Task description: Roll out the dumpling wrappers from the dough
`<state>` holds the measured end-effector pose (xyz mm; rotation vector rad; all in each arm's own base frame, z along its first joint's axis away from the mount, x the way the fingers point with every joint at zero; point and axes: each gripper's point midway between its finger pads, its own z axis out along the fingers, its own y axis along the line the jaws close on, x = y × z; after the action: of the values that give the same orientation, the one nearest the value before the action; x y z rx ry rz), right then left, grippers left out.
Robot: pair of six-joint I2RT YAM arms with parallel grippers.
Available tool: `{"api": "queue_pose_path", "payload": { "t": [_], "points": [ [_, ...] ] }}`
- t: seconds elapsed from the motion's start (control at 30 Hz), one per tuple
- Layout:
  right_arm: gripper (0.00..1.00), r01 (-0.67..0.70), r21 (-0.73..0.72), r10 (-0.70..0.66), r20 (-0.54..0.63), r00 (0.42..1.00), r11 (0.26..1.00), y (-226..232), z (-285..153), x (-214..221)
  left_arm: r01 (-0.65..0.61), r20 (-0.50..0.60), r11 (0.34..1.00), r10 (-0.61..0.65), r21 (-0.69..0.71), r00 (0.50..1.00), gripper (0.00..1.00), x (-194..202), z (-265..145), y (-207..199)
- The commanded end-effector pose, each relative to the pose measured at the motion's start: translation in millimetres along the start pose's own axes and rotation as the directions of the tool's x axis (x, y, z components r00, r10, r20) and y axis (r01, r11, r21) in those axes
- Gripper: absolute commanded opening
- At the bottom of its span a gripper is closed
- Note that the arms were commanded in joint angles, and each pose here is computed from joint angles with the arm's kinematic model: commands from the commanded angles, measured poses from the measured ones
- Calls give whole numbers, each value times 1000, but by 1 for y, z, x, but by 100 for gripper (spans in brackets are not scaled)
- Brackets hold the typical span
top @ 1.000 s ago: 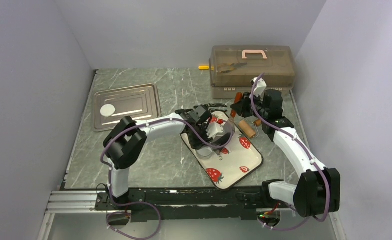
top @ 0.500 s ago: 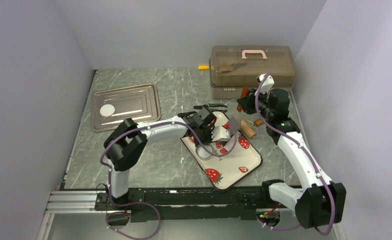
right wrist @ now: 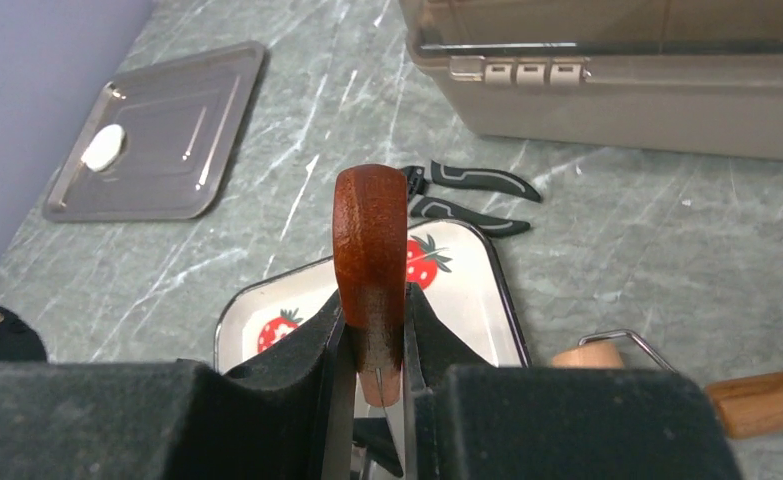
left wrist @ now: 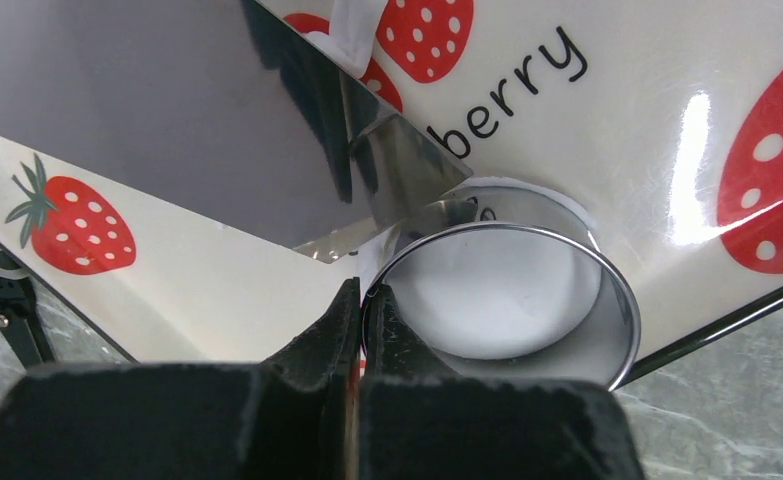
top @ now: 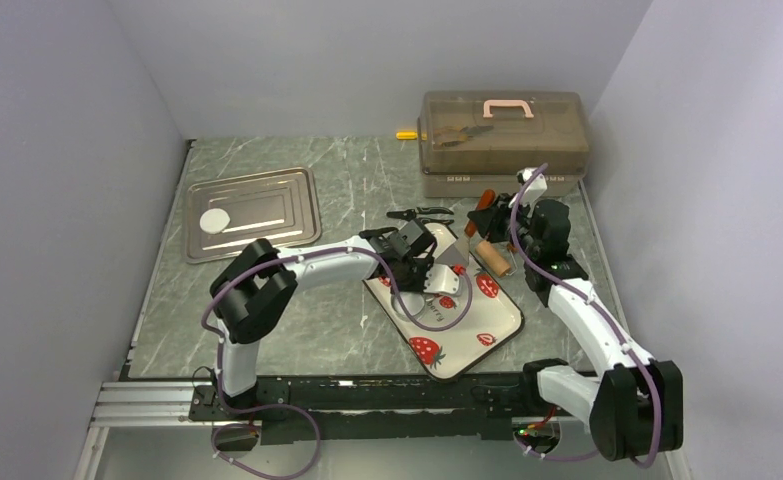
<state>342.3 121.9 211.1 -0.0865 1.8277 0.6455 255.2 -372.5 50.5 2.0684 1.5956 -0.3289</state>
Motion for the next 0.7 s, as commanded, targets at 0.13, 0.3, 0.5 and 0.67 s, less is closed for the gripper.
{"api": "queue_pose_path", "payload": {
  "t": [0.13, 0.3, 0.5, 0.67],
  "points": [
    [0, 114, 11, -113, -52, 992, 993, 1, 0, 13, -34, 3, 999, 34, -38, 999, 0, -6, 7, 12],
    [0, 276, 139, -258, -140, 956, 951, -17, -17, 20, -51, -42, 997, 49, -51, 998, 0, 1, 3, 15],
    [0, 380, 347, -342, -166, 925, 857, -48, -42, -3, -54, -77, 998, 51, -44, 996, 0, 11, 2, 11],
    [0, 392, 361, -367, -140, 920, 846, -42, -46, -26, -38, -84, 998, 34, -45, 996, 0, 16, 2, 11]
  ]
}}
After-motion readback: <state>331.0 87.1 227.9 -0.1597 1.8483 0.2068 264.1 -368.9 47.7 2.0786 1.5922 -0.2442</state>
